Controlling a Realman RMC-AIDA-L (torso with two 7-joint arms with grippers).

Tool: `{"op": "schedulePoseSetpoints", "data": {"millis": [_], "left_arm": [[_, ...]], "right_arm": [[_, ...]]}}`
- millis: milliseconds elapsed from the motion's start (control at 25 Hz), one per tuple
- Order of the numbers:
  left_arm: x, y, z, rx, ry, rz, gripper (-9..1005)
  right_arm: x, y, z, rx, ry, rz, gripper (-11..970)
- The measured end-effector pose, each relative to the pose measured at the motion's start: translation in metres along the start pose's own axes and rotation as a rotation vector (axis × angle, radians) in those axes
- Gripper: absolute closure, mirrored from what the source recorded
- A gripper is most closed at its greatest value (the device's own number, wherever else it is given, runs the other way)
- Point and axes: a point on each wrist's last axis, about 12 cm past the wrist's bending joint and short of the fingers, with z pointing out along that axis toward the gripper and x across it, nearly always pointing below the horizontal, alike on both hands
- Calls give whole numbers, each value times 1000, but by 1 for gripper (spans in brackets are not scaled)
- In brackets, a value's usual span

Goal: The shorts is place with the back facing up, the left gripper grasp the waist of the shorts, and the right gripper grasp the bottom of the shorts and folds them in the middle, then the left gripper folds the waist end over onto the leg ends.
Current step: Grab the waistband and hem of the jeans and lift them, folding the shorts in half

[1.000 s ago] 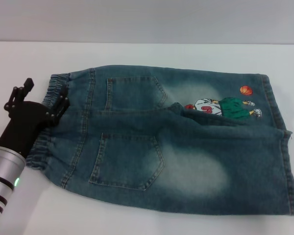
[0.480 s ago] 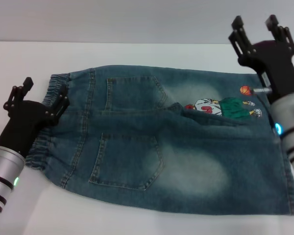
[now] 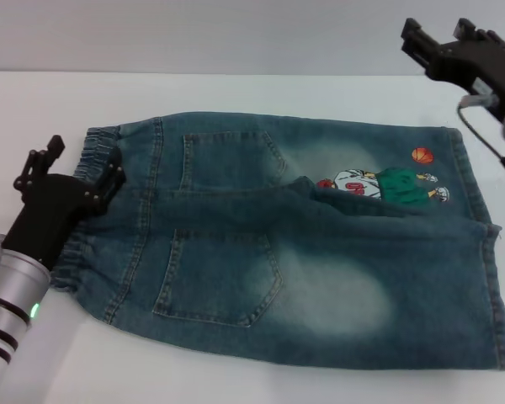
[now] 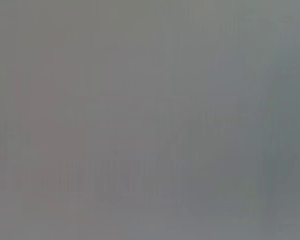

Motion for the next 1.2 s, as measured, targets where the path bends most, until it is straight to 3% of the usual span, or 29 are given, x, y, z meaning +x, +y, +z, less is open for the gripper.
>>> {"op": "schedulePoseSetpoints", "data": {"millis": [240, 440, 880, 1200], "left_arm": [[1, -2, 3, 3, 27, 0, 162], [0, -4, 6, 8, 23, -5, 163], [-5, -9, 9, 15, 7, -24, 163], [-12, -14, 12, 1, 25, -29, 163]], "right_arm": [[-15, -27, 5, 18, 61, -14, 227], [-16, -37, 19, 35, 150, -28, 229], [-29, -24, 28, 40, 280, -158, 233], [-57, -7, 10, 36, 335, -256, 232]]}}
